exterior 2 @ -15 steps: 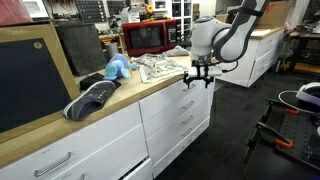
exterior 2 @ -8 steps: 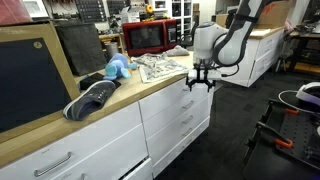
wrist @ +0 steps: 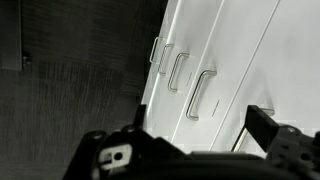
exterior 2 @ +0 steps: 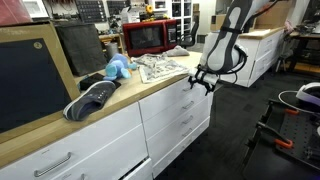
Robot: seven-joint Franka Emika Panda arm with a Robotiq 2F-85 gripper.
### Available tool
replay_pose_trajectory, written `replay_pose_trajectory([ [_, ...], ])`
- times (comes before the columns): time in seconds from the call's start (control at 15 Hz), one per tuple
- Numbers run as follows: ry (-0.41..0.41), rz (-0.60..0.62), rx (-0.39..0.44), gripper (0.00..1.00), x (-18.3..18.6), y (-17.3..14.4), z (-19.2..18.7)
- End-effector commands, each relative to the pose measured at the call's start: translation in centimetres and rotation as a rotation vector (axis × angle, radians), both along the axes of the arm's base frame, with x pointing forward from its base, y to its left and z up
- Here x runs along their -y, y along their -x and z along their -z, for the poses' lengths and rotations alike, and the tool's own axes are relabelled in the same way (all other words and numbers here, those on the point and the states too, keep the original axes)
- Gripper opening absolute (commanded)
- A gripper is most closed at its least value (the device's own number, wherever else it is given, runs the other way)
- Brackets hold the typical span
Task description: Open the topmost drawer on the right
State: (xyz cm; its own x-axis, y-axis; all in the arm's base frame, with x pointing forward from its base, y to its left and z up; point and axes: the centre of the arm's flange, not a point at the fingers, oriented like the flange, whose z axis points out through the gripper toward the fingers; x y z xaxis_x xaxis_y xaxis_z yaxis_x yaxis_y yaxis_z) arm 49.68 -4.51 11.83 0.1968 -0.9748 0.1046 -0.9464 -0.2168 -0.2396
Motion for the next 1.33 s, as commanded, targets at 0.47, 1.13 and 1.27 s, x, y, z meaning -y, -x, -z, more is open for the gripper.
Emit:
replay_pose_trajectory([
  [0.47,-0.137,0.222,0.239,1.0,4.0,-1.0,3.8],
  [1.13,-0.152,0.201,0.25,1.0,10.2,0.8,5.4],
  [1.27,-0.139,0.174,0.223,1.0,10.4,1.2,6.6],
])
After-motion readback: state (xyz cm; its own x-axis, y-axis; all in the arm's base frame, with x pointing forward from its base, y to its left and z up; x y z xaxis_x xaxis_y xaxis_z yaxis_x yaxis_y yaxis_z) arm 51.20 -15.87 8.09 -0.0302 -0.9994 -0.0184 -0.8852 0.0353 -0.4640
